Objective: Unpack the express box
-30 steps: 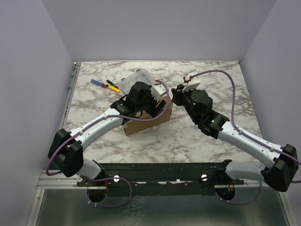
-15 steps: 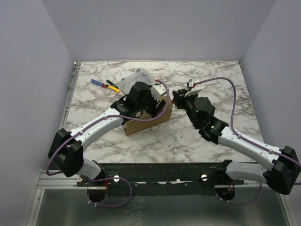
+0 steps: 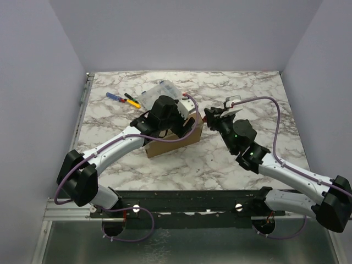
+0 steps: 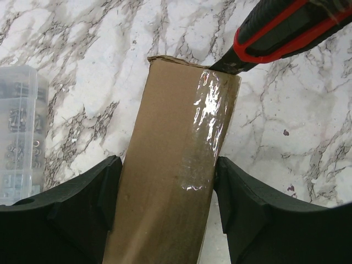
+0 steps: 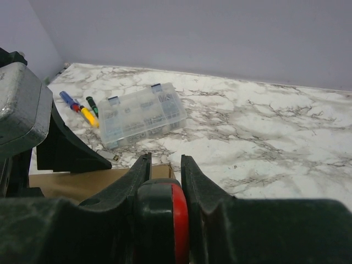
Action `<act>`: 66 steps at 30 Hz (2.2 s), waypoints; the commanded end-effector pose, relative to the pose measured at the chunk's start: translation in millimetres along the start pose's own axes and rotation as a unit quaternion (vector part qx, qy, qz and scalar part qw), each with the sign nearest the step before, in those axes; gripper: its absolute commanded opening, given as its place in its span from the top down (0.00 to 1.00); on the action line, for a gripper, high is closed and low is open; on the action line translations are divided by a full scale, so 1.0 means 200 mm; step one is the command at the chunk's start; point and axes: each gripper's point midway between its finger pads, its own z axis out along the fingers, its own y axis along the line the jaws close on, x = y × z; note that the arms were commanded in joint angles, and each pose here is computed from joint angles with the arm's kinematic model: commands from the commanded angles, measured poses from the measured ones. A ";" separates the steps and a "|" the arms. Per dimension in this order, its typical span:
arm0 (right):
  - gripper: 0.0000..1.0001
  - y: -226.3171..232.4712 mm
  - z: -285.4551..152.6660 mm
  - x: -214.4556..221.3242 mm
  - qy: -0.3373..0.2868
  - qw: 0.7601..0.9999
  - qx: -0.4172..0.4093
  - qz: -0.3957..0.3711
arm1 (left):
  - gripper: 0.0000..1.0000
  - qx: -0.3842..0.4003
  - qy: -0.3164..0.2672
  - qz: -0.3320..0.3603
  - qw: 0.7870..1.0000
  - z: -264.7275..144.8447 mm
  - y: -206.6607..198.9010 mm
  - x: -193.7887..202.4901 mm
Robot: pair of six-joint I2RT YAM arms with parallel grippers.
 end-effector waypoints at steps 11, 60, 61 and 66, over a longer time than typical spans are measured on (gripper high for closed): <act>0.99 0.02 -0.01 -0.07 -0.013 1.000 0.002 0.016 | 0.37 0.022 0.106 -0.059 0.992 0.06 -0.07 0.32; 0.96 -0.47 -0.54 -0.42 -0.049 0.987 0.148 0.035 | 0.01 0.013 -0.079 -0.198 0.977 -0.14 -0.14 -0.49; 0.92 -0.45 -0.53 -0.42 -0.045 0.989 0.137 0.031 | 0.01 0.009 -0.078 -0.212 0.974 -0.19 -0.07 -0.44; 0.87 -0.33 -0.48 -0.41 -0.024 0.997 0.077 0.013 | 0.01 0.037 -0.066 -0.235 0.969 -0.38 0.04 -0.27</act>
